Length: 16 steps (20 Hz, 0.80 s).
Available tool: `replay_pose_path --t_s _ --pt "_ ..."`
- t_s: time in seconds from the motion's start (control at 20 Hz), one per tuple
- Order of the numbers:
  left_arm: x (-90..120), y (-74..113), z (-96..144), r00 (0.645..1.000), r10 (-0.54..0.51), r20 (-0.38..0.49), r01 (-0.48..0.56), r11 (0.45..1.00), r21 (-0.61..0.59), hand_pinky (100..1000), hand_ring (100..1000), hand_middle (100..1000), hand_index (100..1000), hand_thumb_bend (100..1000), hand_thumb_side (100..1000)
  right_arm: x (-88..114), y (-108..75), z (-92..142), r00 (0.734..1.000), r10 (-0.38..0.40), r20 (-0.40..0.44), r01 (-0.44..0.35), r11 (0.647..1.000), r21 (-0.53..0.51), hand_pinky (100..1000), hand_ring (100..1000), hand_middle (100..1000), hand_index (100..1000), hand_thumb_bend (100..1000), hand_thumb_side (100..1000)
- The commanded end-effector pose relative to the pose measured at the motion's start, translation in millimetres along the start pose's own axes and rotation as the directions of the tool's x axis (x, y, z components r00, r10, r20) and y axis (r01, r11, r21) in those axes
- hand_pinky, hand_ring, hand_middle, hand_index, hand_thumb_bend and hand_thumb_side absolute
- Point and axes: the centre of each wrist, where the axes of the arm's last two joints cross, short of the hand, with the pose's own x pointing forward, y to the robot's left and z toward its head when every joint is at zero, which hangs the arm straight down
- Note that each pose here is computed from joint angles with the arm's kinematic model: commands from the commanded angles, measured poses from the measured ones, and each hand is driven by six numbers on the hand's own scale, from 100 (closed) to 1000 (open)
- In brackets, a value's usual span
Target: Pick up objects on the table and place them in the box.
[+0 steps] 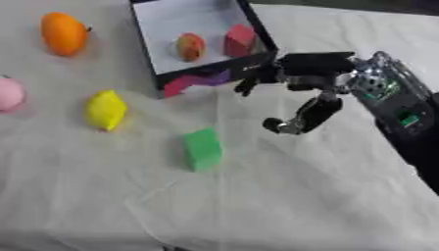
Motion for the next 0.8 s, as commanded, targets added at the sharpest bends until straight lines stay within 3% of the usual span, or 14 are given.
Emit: replay_pose_path --t_s 0.05,0.2,0.5,0.8 --pt "8.7 7.6 -3.5 0.999 -0.033 0.033 0.033 0.999 0.002 890 759 597 714 100 815 4.6 -16.2 10.4 1.0 0.021 0.004 -0.021 0.999 -0.038 833 844 767 929 205 157" --pt "10.4 7.2 -3.8 0.999 -0.035 0.041 0.036 0.999 -0.005 890 759 598 715 100 807 11.7 -23.0 21.0 1.0 0.008 0.026 -0.006 0.998 -0.069 834 842 763 931 100 123" --pt "12.9 8.6 -2.1 0.998 -0.042 0.05 0.043 0.999 -0.003 890 760 598 715 100 802 30.6 -41.6 68.2 0.998 -0.058 0.002 0.056 0.958 -0.28 832 842 759 938 100 100" --pt "16.5 6.7 -3.6 0.997 -0.043 0.062 0.044 0.999 -0.019 890 761 598 716 100 793 40.5 -45.9 76.2 0.998 -0.055 0.031 0.061 0.97 -0.236 833 843 761 936 100 100"
